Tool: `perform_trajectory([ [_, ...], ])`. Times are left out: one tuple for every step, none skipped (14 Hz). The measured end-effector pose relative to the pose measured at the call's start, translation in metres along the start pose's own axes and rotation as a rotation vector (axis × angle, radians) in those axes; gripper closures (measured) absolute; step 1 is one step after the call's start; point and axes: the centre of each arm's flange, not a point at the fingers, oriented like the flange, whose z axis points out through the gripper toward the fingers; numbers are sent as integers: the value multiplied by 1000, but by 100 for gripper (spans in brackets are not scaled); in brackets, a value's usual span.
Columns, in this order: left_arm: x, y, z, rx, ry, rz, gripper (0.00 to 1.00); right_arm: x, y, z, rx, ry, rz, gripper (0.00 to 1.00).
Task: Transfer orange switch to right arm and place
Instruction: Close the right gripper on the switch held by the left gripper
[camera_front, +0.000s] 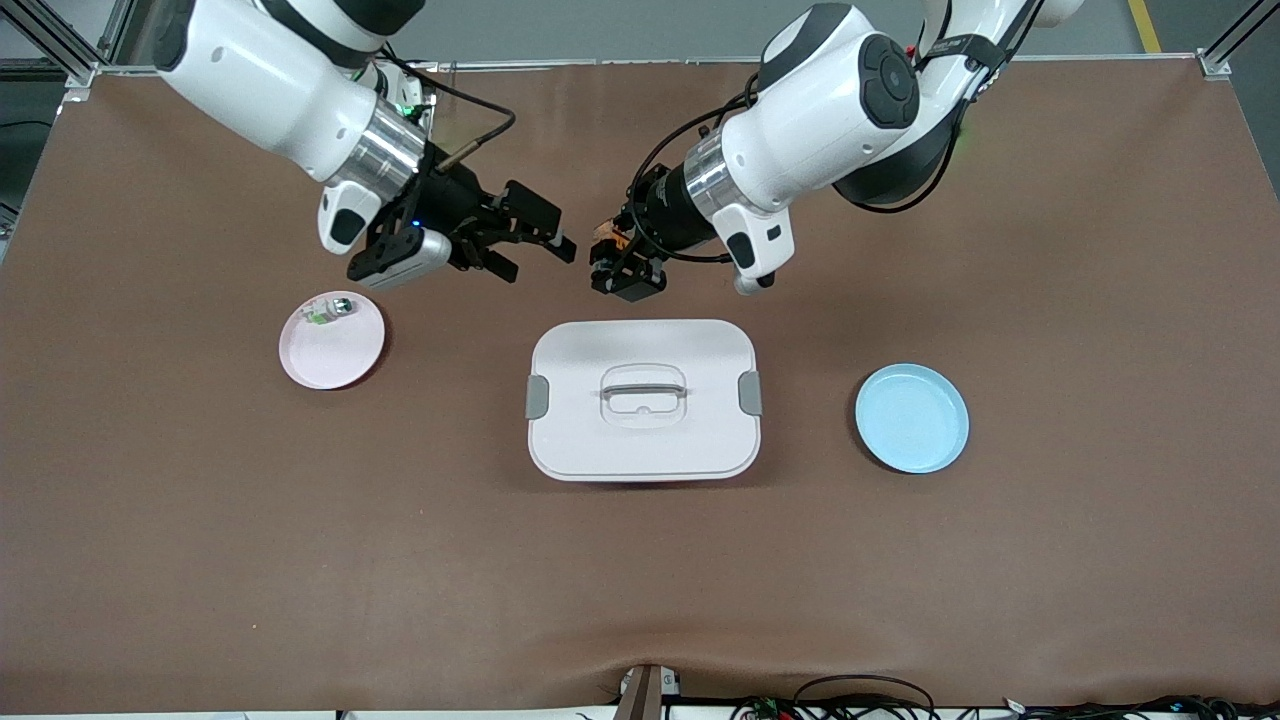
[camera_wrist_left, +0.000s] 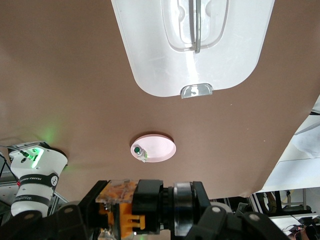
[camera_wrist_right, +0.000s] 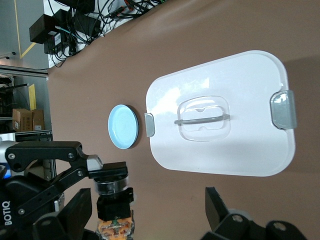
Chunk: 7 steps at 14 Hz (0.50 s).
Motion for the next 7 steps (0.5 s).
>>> perform_trajectory([
  [0, 0, 0, 0, 0, 0, 27, -3, -3, 6, 2, 6, 3, 0],
  [0, 0, 0, 0, 0, 0, 27, -5, -6, 12, 4, 11, 5, 0],
  [0, 0, 0, 0, 0, 0, 27, -8, -8, 17, 7, 16, 5, 0],
  [0, 0, 0, 0, 0, 0, 27, -10, -11, 22, 9, 20, 6, 0],
  [0, 0, 0, 0, 0, 0, 27, -13, -14, 26, 11, 22, 9, 0],
  [0, 0, 0, 0, 0, 0, 27, -15, -16, 30, 13, 23, 16, 0],
  [0, 0, 0, 0, 0, -1, 27, -18, -18, 33, 13, 23, 17, 0],
])
